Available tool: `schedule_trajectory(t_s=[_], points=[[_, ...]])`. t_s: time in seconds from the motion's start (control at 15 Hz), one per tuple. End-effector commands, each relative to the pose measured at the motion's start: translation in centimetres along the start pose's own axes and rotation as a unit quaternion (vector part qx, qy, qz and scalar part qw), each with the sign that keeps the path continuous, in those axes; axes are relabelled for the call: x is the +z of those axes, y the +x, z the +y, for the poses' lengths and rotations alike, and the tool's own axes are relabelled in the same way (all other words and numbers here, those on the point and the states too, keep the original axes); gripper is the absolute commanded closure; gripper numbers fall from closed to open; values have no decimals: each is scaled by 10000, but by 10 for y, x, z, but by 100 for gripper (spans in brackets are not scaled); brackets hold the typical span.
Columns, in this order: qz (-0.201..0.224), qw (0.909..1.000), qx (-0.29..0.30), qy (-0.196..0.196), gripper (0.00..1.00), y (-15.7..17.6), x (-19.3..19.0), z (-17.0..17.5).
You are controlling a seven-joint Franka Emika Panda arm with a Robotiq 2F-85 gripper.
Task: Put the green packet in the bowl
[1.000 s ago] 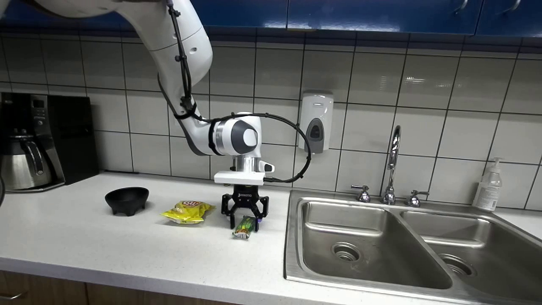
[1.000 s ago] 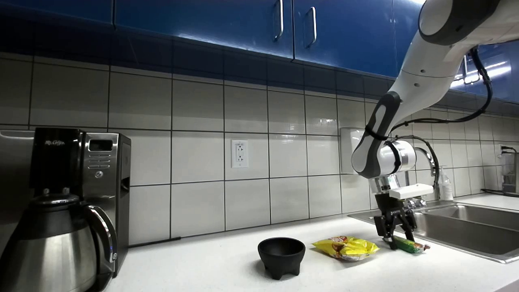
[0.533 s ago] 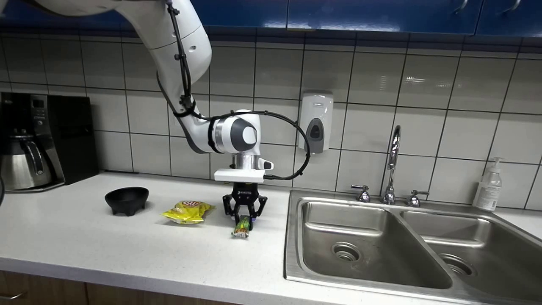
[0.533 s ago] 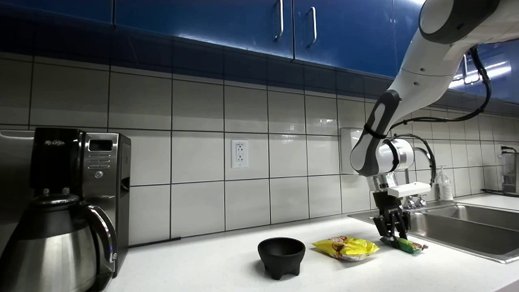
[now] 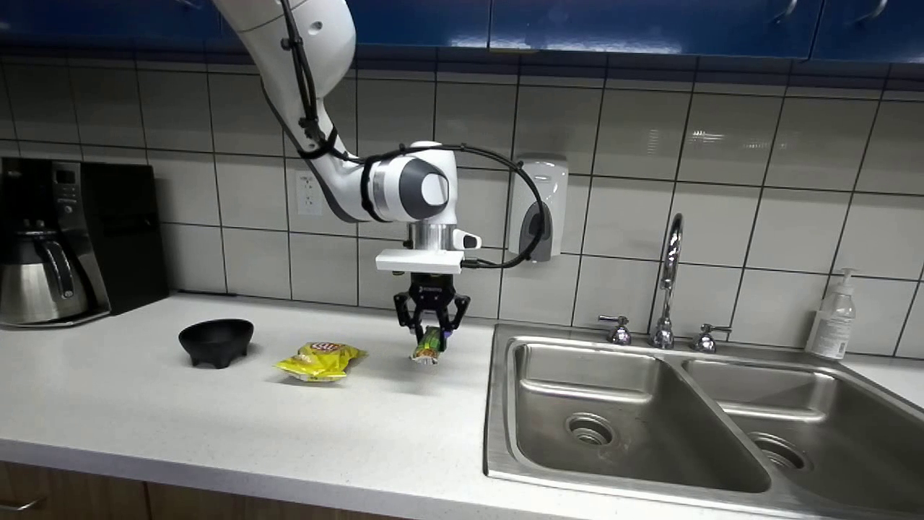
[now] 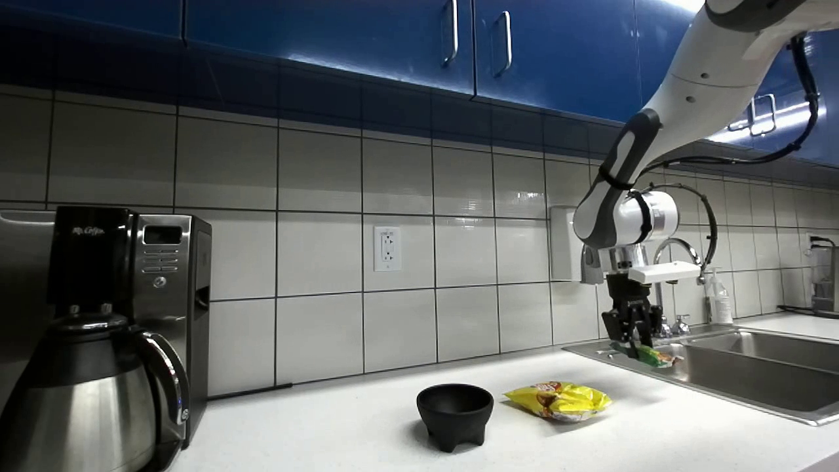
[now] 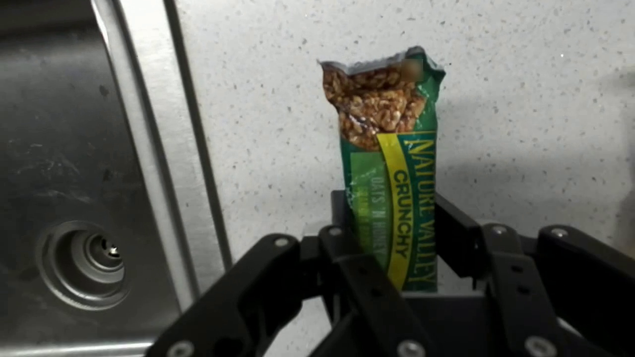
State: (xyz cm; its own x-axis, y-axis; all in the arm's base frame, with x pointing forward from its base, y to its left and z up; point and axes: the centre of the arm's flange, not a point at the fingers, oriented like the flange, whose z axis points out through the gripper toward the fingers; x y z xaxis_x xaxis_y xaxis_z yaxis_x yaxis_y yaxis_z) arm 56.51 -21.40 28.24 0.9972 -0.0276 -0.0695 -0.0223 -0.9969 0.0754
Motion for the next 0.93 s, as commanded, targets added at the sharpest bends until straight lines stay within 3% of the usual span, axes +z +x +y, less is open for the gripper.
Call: schedule_trajectory(t_s=[0.0, 0.4, 0.87], points=[[231, 9996, 151, 73, 84, -27, -49, 1], [348, 9993, 83, 86, 84, -56, -84, -17], [312, 9990, -299, 135, 84, -63, -108, -76]])
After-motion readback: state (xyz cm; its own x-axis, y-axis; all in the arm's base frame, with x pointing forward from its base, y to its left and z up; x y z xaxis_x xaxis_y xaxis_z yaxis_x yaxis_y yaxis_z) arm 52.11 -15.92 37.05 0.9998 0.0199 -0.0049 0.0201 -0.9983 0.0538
